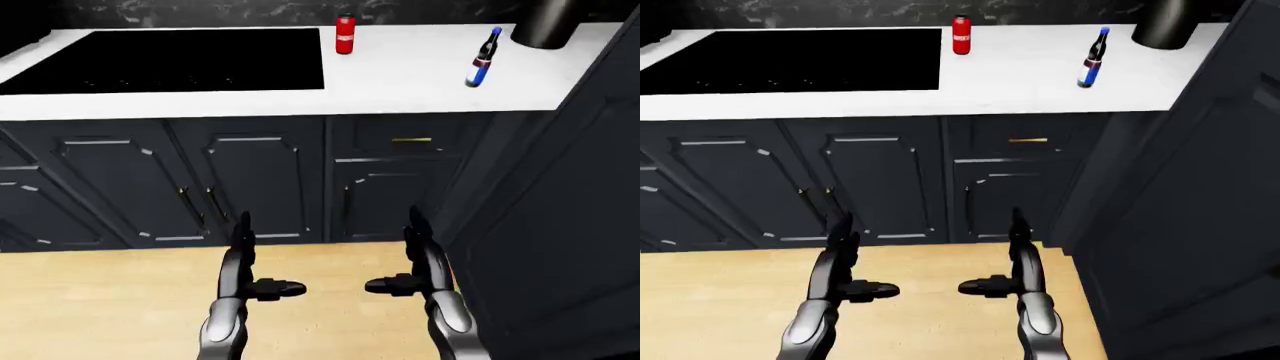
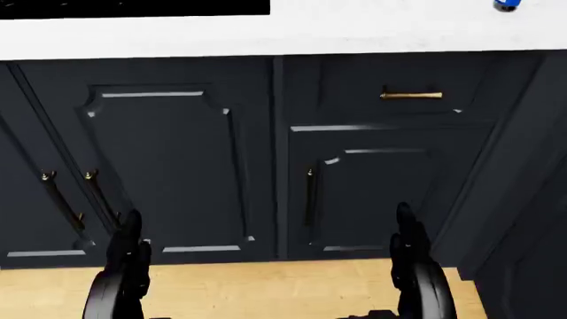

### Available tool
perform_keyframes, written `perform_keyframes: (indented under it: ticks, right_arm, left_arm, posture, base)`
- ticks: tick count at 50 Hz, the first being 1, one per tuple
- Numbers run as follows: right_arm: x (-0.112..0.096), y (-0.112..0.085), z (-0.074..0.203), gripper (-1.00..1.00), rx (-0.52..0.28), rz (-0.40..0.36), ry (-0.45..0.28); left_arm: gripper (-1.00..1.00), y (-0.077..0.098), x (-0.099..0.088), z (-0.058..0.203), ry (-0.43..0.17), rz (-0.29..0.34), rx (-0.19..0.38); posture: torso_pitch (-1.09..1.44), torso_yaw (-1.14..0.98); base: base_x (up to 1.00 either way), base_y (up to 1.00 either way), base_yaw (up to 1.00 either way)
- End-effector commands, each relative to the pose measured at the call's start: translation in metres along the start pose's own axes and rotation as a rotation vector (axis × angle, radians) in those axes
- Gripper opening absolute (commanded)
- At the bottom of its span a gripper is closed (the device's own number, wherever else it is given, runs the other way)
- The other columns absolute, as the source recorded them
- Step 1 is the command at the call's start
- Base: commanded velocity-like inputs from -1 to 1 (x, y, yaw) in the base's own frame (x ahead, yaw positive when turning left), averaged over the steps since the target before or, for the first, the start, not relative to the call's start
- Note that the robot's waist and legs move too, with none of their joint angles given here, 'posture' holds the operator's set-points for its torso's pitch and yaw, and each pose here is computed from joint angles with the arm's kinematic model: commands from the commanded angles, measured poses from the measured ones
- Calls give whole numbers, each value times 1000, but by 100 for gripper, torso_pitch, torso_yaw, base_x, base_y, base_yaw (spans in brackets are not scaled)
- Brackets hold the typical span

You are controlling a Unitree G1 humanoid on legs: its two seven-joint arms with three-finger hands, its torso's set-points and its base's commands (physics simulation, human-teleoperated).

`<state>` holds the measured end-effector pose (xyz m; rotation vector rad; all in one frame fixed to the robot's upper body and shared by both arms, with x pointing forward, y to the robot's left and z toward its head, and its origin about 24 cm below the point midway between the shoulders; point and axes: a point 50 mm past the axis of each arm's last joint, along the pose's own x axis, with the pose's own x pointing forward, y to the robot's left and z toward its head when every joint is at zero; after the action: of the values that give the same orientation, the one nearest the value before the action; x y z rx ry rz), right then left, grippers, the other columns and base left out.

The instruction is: Move the drinks to the dining counter.

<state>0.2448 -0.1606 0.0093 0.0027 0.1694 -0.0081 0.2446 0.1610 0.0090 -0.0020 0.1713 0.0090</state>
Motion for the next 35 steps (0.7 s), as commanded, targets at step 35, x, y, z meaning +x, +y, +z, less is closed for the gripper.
perform_keyframes:
  ticks: [35]
  right_arm:
    - [-45, -30, 154, 100, 30, -83, -360]
  left_arm:
    - [100, 34, -46, 180, -368, 45, 11]
  posture:
    - [0, 0]
  base:
    - [0, 0, -32]
